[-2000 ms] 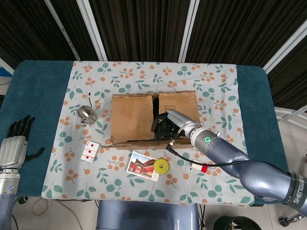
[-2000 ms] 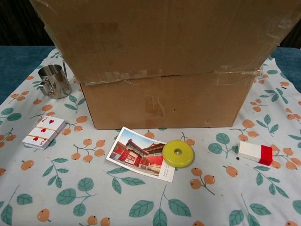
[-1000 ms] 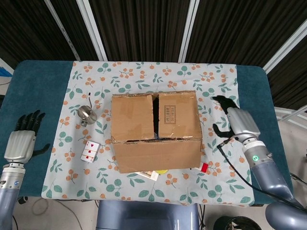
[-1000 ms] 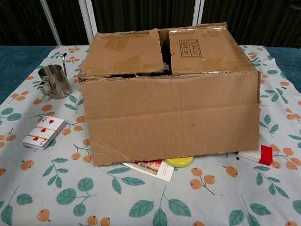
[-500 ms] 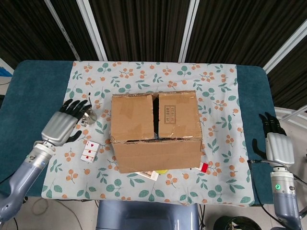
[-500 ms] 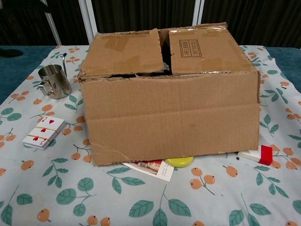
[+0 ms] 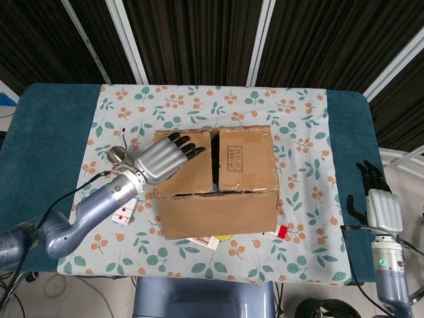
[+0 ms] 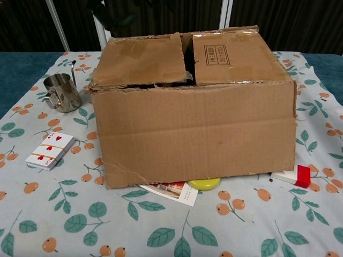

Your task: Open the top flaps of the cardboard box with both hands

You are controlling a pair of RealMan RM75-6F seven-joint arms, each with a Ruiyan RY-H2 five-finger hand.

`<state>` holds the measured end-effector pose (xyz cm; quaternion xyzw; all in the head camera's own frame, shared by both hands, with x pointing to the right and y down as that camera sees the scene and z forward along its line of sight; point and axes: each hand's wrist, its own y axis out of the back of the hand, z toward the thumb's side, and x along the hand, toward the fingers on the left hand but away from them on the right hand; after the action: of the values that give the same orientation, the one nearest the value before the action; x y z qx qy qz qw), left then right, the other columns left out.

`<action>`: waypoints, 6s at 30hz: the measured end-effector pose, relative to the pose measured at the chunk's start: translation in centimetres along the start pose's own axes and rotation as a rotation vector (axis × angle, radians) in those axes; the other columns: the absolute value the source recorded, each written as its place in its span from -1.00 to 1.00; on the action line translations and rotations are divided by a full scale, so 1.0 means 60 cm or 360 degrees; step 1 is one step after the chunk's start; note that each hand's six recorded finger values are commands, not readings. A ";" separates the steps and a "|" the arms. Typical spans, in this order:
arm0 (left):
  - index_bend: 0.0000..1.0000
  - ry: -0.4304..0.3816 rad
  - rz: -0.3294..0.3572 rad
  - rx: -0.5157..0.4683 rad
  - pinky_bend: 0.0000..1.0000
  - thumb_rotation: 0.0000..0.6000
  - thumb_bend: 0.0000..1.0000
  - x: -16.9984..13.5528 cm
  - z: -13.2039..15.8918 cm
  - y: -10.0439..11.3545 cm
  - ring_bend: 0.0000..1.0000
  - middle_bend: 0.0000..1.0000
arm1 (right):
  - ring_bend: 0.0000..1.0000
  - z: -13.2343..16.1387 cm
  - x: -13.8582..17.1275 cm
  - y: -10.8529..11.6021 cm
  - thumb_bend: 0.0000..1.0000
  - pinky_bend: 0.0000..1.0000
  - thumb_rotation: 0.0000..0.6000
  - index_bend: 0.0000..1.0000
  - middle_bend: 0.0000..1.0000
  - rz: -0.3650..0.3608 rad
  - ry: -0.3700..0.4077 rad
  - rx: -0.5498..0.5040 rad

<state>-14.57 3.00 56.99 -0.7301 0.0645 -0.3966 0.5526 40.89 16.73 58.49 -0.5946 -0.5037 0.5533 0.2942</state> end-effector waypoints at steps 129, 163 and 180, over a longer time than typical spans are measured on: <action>-1.00 0.1282 0.0322 -0.0492 -0.96 1.00 -0.45 -0.485 -0.172 -0.260 -1.00 -1.00 | -0.89 0.260 -0.127 0.064 0.73 -0.54 1.00 -0.74 -0.84 0.0094 0.0786 0.0452; -1.00 0.1282 0.0386 -0.0750 -0.96 1.00 -0.42 -0.491 -0.181 -0.298 -1.00 -1.00 | -0.58 0.607 -0.123 -0.176 1.00 -0.52 1.00 0.04 -0.25 0.0567 0.1755 0.1143; -1.00 0.1262 0.0375 -0.0763 -0.96 1.00 -0.42 -0.488 -0.176 -0.300 -1.00 -1.00 | -0.51 0.577 -0.160 -0.131 1.00 -0.52 1.00 0.27 -0.03 0.0408 0.1816 0.1686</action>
<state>-47.47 17.47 58.32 -0.6171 0.4424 -0.5532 0.3427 6.87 3.18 61.64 -0.6208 0.1283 0.3585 0.6853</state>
